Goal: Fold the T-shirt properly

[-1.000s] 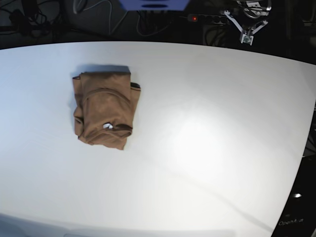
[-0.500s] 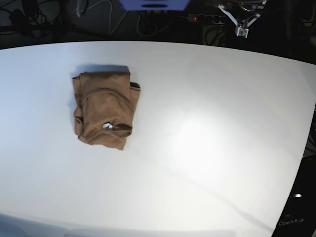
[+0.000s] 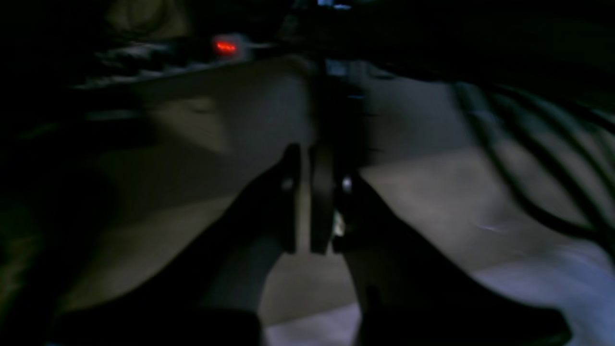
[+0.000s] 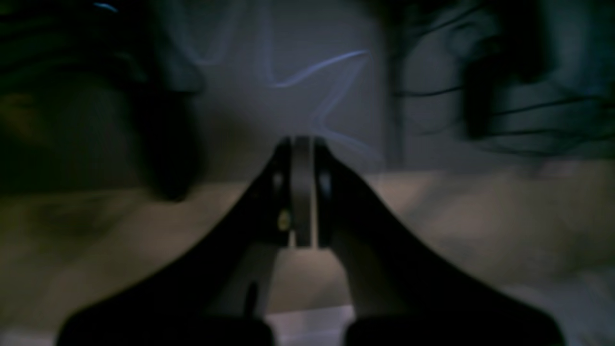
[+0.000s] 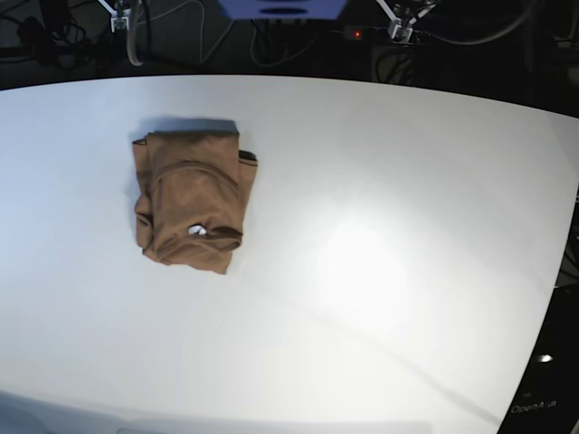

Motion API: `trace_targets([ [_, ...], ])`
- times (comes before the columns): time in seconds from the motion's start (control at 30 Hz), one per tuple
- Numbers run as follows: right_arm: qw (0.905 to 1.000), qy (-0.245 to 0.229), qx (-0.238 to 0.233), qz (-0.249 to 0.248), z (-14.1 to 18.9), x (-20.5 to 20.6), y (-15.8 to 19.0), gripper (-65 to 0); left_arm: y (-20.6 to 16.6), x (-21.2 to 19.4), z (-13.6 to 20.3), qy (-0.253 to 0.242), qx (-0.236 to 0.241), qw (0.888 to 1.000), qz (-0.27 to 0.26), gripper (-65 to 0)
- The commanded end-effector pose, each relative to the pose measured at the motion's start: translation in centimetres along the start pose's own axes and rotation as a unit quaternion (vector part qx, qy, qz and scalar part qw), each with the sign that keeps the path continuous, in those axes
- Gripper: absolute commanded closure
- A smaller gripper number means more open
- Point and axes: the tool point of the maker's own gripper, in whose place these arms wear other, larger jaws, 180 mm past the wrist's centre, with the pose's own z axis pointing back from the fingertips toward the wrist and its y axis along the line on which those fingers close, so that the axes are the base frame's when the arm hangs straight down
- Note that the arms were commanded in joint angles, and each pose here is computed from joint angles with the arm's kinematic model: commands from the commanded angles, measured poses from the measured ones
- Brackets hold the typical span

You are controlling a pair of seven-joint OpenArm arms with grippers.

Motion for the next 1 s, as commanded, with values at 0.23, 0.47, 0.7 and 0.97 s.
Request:
trace_targets([
  [0.23,0.9955,-0.011,-0.04,0.086,-0.3,1.3,0.4,-0.6,2.4,0.4,-0.5,0.039,0.123,0.991,-0.028,-4.1],
  [0.47,0.9929,-0.012,-0.076,0.09,-0.5,2.4,-0.4,-0.6,3.8,2.9,-0.7,0.022,0.147,0.988,-0.032,-4.2],
  [0.7,0.9934,-0.026,-0.078,0.08,-1.2,5.2,1.1,-0.6,5.7,4.3,-0.4,0.009,0.164,0.986,-0.016,-4.4],
  [0.97,0.9932,-0.027,-0.081,0.08,-1.2,5.4,1.1,-0.7,5.8,5.4,-0.5,0.0,0.165,0.986,-0.019,-4.5],
])
